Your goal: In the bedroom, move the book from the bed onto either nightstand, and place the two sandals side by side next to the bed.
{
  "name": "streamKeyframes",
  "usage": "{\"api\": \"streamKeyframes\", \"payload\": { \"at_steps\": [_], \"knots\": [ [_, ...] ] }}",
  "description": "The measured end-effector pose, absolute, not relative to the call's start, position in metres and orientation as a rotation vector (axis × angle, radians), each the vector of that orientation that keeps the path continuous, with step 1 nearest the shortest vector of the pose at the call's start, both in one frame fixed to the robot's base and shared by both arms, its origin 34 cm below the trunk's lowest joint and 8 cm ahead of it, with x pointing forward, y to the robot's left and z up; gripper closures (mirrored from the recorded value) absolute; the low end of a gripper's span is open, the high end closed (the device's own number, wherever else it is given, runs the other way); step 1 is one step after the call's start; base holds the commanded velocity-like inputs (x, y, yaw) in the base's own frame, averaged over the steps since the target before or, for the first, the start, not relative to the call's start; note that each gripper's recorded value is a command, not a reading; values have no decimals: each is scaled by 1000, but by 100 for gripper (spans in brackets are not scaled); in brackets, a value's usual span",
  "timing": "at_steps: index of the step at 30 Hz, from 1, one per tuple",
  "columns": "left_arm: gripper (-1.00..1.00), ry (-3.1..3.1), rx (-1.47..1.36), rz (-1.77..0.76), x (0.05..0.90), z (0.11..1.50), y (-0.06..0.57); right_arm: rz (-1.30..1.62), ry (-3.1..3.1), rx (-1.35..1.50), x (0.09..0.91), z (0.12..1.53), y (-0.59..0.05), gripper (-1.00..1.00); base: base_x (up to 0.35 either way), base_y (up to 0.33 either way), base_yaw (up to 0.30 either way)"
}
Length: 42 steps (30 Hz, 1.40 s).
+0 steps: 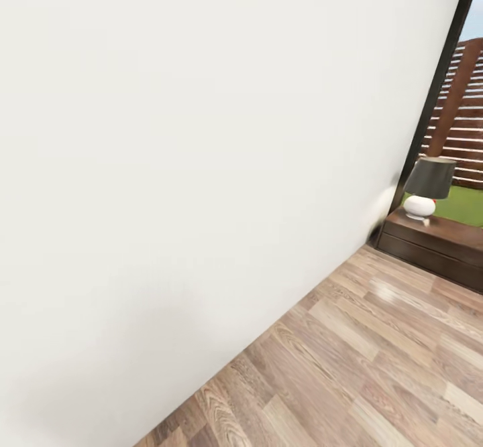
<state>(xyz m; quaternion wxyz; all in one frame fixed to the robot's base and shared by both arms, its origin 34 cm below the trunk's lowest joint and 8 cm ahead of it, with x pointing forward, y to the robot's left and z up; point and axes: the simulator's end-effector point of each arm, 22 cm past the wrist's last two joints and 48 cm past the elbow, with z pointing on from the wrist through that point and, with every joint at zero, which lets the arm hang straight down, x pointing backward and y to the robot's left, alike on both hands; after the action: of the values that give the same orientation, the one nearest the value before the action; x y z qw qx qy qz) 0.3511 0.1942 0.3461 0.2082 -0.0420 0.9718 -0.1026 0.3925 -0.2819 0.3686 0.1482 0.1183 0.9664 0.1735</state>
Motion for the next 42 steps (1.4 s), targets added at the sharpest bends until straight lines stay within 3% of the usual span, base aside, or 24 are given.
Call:
{"api": "streamKeyframes", "payload": {
  "at_steps": [12, 42],
  "knots": [
    [-100, 2704, -117, -286, 351, 346, 194, 499, 2779, 340, 393, 369, -282, -100, 212, 0, -241],
    [-100, 2704, -117, -285, 351, 346, 194, 499, 2779, 340, 393, 369, -282, -100, 45, 24, -241]
  ]
}}
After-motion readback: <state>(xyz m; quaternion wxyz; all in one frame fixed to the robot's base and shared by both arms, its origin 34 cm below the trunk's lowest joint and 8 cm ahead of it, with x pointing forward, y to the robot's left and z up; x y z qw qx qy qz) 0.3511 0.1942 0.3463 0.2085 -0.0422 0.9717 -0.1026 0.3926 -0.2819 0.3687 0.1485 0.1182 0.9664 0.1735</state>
